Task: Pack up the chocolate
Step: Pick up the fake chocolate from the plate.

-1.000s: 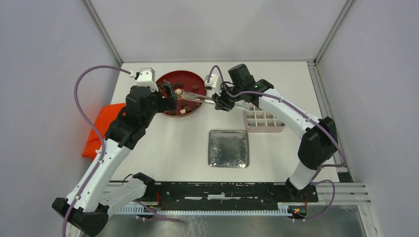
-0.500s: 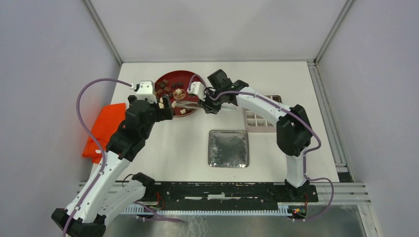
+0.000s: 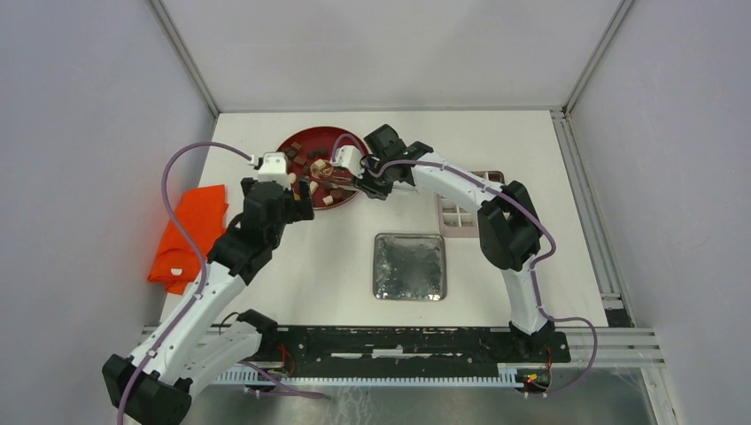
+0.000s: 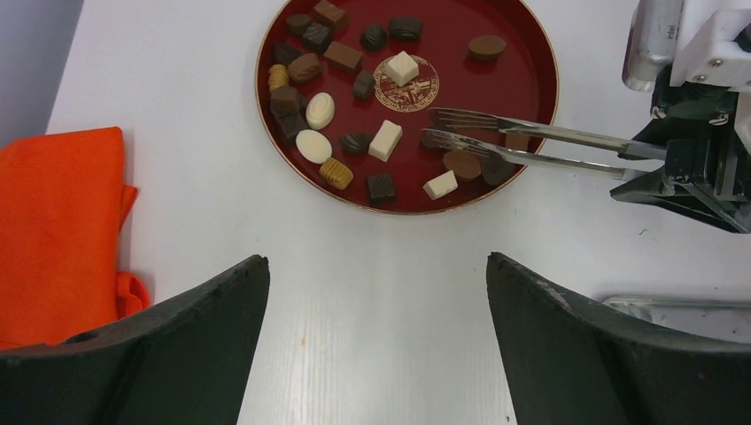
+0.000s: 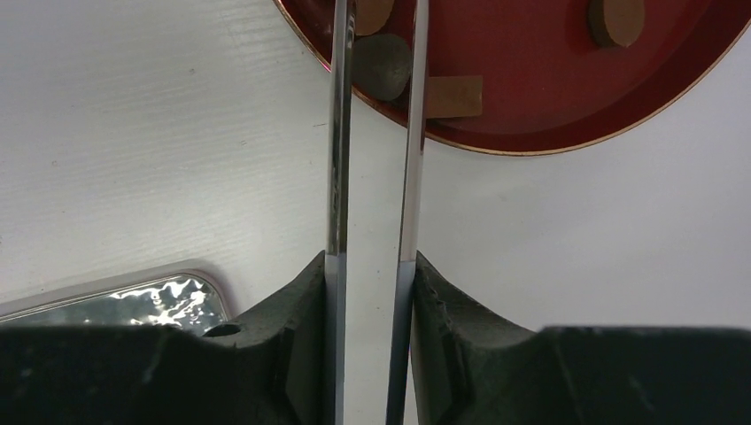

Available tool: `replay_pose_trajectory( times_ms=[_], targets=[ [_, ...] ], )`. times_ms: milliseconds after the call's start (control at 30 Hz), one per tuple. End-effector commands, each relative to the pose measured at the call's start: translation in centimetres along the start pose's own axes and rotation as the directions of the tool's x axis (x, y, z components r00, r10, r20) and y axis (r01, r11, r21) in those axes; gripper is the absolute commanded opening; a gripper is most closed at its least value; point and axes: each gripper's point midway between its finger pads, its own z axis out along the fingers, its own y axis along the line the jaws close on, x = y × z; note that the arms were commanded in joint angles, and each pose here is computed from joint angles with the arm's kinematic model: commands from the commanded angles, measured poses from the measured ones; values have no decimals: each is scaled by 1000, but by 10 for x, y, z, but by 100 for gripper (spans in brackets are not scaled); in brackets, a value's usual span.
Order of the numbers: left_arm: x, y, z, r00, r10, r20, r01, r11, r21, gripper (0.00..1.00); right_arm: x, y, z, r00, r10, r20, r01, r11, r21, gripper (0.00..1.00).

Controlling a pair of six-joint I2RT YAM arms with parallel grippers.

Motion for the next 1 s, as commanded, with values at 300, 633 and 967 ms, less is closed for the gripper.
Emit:
replay_pose_trajectory(
  times_ms=[300, 633, 967],
  targets=[
    [13, -28, 19, 977, -208, -48, 210, 976, 57, 95, 1, -26, 1, 999, 46, 12, -46, 999, 20, 39],
    [-6, -4, 3, 995, -90, -39, 90, 996, -17, 95, 4, -25, 10, 999, 39, 9, -39, 999, -9, 40],
    [-12, 21, -5, 996, 91, -9, -91, 992, -89, 96, 5, -25, 13, 1000, 31, 2, -31, 999, -17, 42]
  ],
)
